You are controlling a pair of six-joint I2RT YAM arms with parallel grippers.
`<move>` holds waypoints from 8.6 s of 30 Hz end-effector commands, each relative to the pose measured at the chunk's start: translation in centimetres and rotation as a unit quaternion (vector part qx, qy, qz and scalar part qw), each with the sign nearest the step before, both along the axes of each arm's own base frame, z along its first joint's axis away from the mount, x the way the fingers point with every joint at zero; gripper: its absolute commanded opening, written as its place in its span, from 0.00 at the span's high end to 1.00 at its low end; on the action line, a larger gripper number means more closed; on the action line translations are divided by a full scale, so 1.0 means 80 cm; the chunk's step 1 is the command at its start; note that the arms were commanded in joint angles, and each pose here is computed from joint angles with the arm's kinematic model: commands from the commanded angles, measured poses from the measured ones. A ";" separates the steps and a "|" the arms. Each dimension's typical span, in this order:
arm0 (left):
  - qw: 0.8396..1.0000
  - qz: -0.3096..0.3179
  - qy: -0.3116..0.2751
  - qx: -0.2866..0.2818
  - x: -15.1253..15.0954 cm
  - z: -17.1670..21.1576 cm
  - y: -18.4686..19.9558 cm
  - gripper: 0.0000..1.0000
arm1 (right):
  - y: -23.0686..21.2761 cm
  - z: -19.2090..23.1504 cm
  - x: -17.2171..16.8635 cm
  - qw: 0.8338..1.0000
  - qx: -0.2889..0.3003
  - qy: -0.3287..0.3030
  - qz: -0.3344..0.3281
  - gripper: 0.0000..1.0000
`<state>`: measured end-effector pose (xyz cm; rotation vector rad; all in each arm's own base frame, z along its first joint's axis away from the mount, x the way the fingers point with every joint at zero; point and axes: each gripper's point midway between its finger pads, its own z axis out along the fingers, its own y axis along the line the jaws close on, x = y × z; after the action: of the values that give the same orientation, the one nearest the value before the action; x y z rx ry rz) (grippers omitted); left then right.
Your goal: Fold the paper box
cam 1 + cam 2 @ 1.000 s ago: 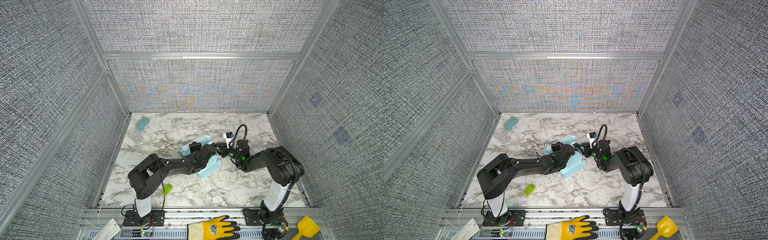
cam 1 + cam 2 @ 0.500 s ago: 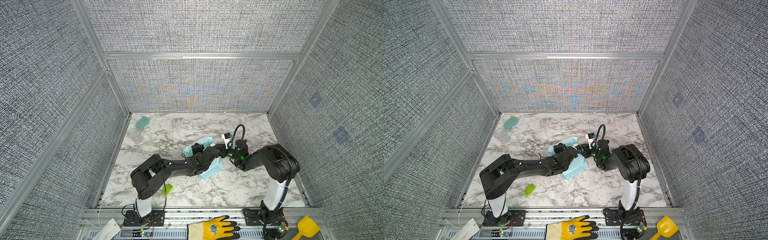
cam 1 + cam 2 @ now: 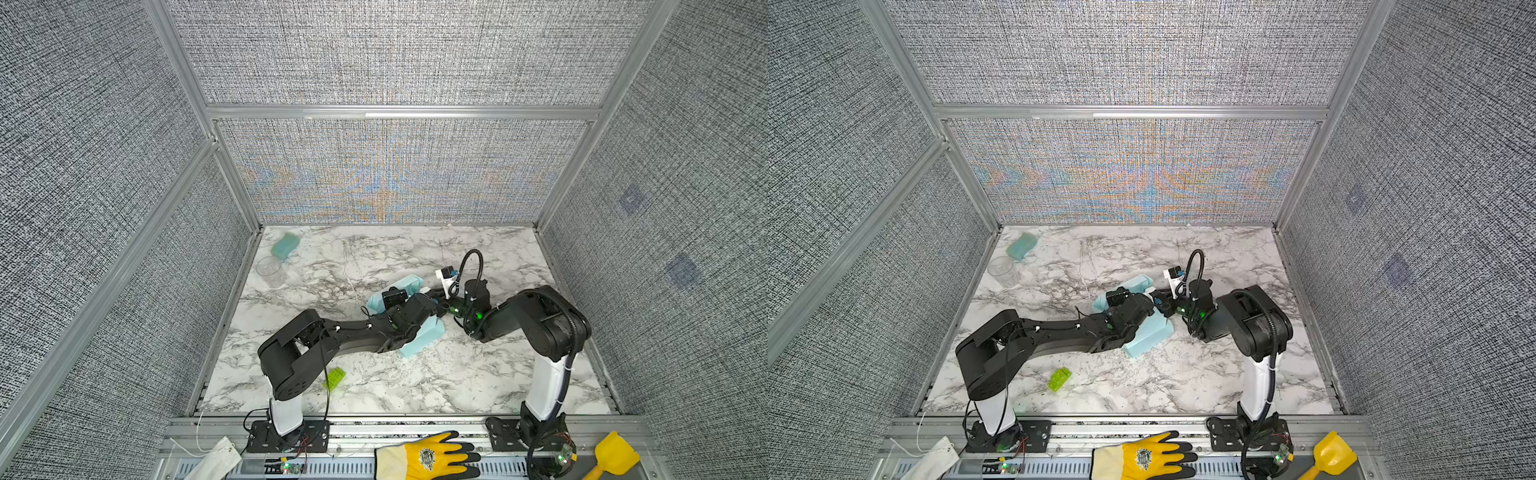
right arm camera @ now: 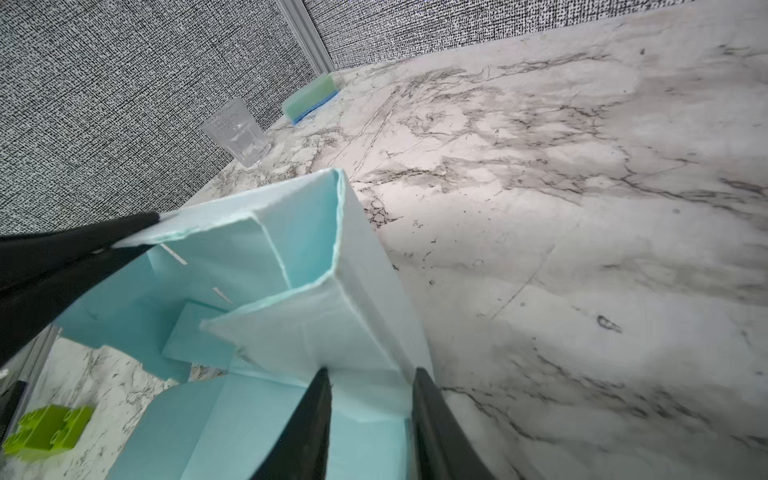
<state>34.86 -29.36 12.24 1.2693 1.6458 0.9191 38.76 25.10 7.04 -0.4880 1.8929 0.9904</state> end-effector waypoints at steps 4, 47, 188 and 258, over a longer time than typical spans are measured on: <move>1.000 -0.005 0.011 -0.011 -0.003 -0.001 -0.001 1.00 | 0.006 0.014 0.004 1.000 0.006 -0.030 -0.004 0.65; 0.995 -0.006 0.081 -0.059 0.006 -0.024 0.005 1.00 | 0.024 0.020 0.019 0.999 -0.005 -0.051 -0.013 0.58; 0.998 0.032 0.041 0.023 0.042 0.002 0.018 1.00 | -0.016 0.051 0.005 0.986 -0.020 -0.093 -0.138 0.53; 0.998 0.038 0.051 -0.007 0.036 0.000 0.018 1.00 | 0.014 0.068 -0.013 0.983 0.026 -0.101 -0.154 1.00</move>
<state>37.87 -27.89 11.96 1.2816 1.7811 0.9220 37.78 25.58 10.75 -0.2546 1.7584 0.6976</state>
